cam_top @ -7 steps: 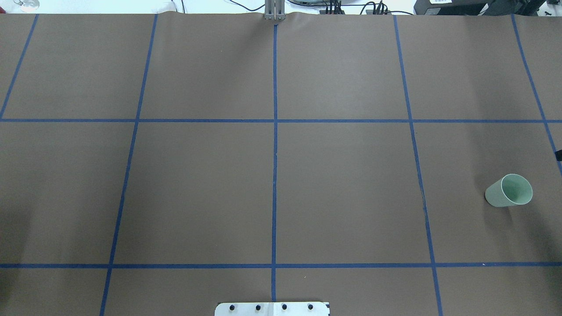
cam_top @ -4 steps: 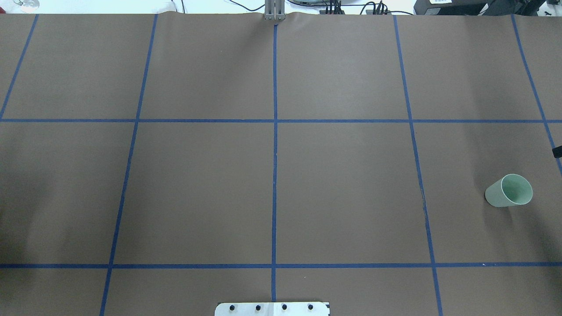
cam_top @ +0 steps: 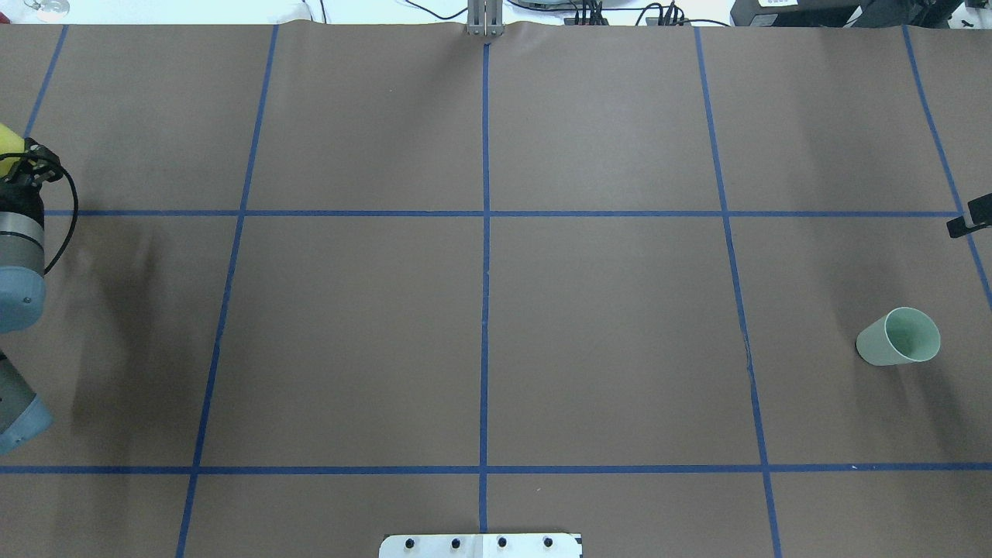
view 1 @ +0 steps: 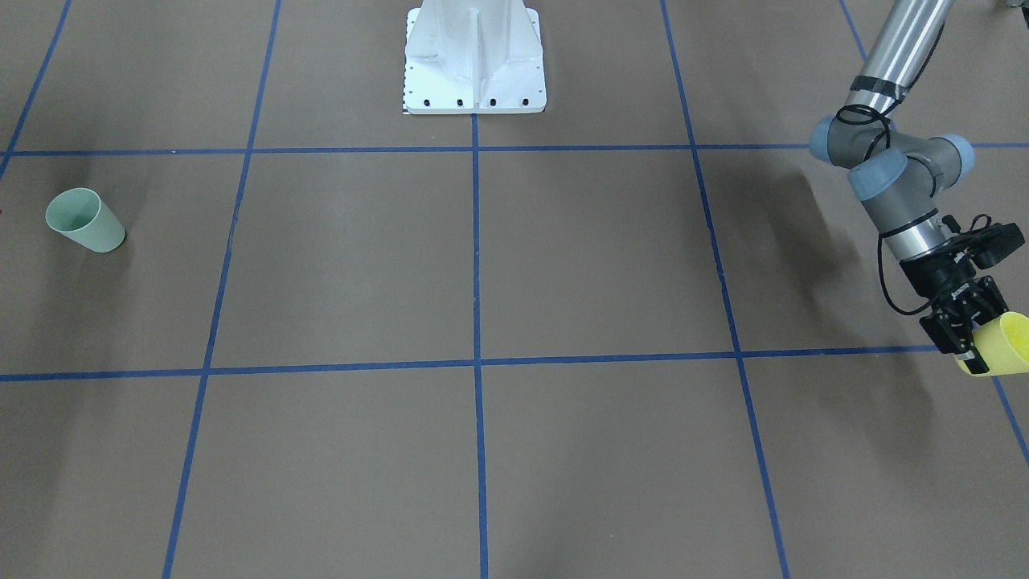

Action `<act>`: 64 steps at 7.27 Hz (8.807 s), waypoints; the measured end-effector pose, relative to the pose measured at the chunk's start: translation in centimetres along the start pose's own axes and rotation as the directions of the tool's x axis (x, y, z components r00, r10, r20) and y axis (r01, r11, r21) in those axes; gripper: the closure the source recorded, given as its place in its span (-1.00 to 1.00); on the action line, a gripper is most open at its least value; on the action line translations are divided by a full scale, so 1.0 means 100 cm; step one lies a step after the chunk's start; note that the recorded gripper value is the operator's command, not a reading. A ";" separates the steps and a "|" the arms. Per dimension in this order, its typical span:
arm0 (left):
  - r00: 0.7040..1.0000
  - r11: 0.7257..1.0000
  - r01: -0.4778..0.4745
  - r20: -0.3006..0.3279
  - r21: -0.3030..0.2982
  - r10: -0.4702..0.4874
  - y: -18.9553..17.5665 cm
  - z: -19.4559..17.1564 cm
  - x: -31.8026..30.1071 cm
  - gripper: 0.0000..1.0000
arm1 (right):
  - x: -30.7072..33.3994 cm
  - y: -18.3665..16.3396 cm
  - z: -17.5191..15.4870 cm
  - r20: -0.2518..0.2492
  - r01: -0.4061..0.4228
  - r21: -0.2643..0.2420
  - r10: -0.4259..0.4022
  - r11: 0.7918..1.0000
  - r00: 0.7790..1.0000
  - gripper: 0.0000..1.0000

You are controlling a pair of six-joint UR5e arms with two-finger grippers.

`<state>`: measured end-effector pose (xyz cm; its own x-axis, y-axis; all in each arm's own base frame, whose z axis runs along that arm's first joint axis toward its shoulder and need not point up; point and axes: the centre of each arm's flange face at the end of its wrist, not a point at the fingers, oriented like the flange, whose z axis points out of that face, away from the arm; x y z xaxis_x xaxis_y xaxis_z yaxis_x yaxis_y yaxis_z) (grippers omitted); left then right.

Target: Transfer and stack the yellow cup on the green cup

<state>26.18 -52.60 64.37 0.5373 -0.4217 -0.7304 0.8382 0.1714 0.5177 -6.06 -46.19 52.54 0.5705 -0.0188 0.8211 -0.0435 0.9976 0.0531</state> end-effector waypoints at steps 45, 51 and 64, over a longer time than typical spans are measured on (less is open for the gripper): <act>0.261 0.849 -0.440 -0.863 0.293 0.433 0.047 -0.330 0.462 -0.98 | -0.431 -0.087 0.060 0.176 -0.317 -0.020 0.315 0.948 0.932 1.00; 0.362 0.836 -0.451 -0.792 0.312 0.491 0.035 -0.289 0.435 -0.98 | -0.162 -0.017 -0.002 0.030 -0.385 0.134 0.385 0.913 0.922 1.00; 0.438 0.811 -0.491 -0.713 0.320 0.547 0.043 -0.259 0.406 -0.99 | -0.028 0.080 0.034 -0.193 -0.237 0.012 0.235 0.971 0.953 1.00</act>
<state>54.04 -45.94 25.46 0.7602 0.5443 -0.3548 0.3861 0.0608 0.9205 -10.81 -38.43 52.62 0.6917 0.2292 0.6848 -0.1871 0.9728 -0.1365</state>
